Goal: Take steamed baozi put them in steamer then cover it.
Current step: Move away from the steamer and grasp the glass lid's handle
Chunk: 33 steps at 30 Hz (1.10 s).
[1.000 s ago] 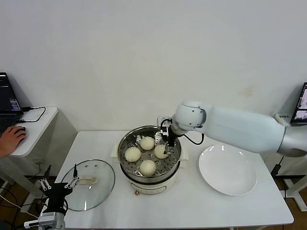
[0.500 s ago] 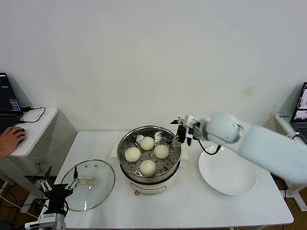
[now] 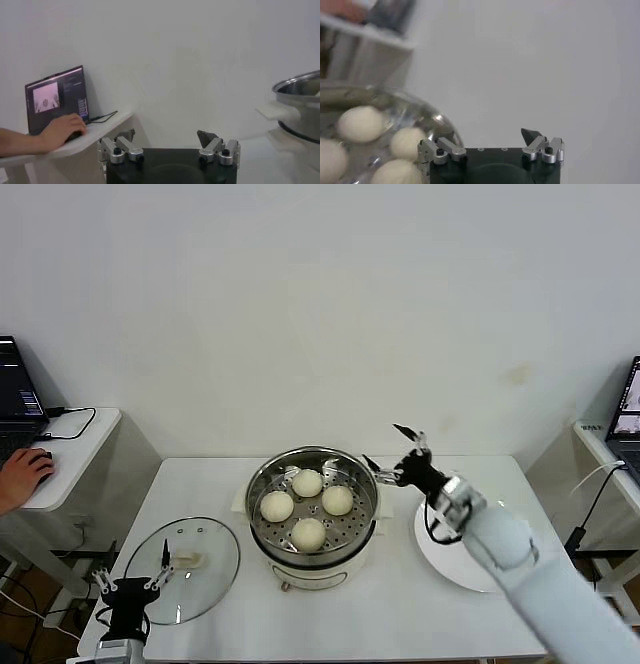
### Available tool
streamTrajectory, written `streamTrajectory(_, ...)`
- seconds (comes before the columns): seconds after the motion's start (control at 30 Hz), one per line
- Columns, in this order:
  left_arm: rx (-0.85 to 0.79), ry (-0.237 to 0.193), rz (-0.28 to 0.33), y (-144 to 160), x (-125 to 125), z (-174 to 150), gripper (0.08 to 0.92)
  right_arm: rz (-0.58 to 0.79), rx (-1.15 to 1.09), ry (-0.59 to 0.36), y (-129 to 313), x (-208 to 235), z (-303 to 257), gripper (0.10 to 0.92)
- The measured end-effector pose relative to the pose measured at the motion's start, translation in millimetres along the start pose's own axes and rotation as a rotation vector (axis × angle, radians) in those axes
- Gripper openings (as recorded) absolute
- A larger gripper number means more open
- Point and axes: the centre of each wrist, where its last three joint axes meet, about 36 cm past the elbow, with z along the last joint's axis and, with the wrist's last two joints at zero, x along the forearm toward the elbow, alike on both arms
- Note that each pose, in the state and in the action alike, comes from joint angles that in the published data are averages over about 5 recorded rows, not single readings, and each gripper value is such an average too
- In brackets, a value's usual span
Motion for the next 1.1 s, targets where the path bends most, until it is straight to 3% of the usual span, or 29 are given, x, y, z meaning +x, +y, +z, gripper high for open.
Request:
streamTrajectory(0.2, -0.179, -0.031, 0.011, 9, -1, 17, 0.823, 0.228, -0.104, 0.009, 22, 58, 44, 0.823)
streamTrajectory(0.57, -0.714, -0.096, 0.096, 57, 6, 58, 0.823, 0.570, -0.145, 0.117, 36, 156, 90, 0.823)
streamTrajectory(0.83, -1.032, -0.171, 0.195, 83, -2, 84, 0.823, 0.692, -0.138, 0.161, 44, 191, 104, 0.823)
streamTrajectory(1.1, -1.216, -0.227, 0.281, 92, -24, 102, 0.823, 0.750, -0.132, 0.191, 55, 212, 111, 0.823)
